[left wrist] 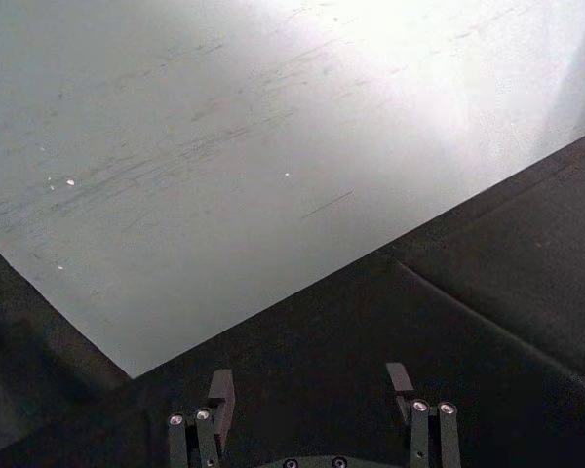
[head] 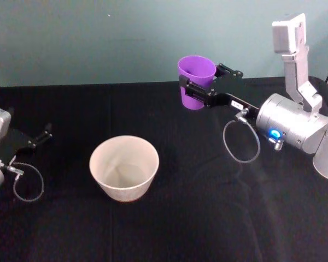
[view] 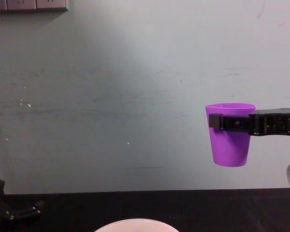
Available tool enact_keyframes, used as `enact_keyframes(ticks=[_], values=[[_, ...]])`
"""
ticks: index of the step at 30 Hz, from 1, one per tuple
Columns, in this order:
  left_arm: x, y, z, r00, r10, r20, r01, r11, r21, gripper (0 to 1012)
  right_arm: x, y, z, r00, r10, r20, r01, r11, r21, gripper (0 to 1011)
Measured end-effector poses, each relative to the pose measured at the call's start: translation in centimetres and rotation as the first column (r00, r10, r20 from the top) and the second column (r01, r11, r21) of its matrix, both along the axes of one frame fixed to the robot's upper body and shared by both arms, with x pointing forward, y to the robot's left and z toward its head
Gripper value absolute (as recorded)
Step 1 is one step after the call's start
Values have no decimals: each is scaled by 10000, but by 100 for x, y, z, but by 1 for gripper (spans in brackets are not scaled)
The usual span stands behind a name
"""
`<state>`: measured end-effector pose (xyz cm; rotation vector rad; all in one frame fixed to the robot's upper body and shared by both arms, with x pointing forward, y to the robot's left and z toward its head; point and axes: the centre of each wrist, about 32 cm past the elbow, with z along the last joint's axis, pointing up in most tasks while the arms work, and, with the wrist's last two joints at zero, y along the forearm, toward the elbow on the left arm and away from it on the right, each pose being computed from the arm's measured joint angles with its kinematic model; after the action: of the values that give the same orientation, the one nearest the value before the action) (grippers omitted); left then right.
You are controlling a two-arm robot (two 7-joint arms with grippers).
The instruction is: Pick up the cup and pour the mung beans from the cup into the bowl.
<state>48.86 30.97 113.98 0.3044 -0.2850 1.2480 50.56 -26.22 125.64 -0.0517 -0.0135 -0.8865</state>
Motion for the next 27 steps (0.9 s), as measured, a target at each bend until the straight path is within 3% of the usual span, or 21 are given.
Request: enact_keyframes(ticks=[27], values=[[0, 0, 0, 10000, 0, 0, 0, 10000, 1, 1011, 0, 0, 0, 10000, 0, -1, 0, 10000, 0, 735]])
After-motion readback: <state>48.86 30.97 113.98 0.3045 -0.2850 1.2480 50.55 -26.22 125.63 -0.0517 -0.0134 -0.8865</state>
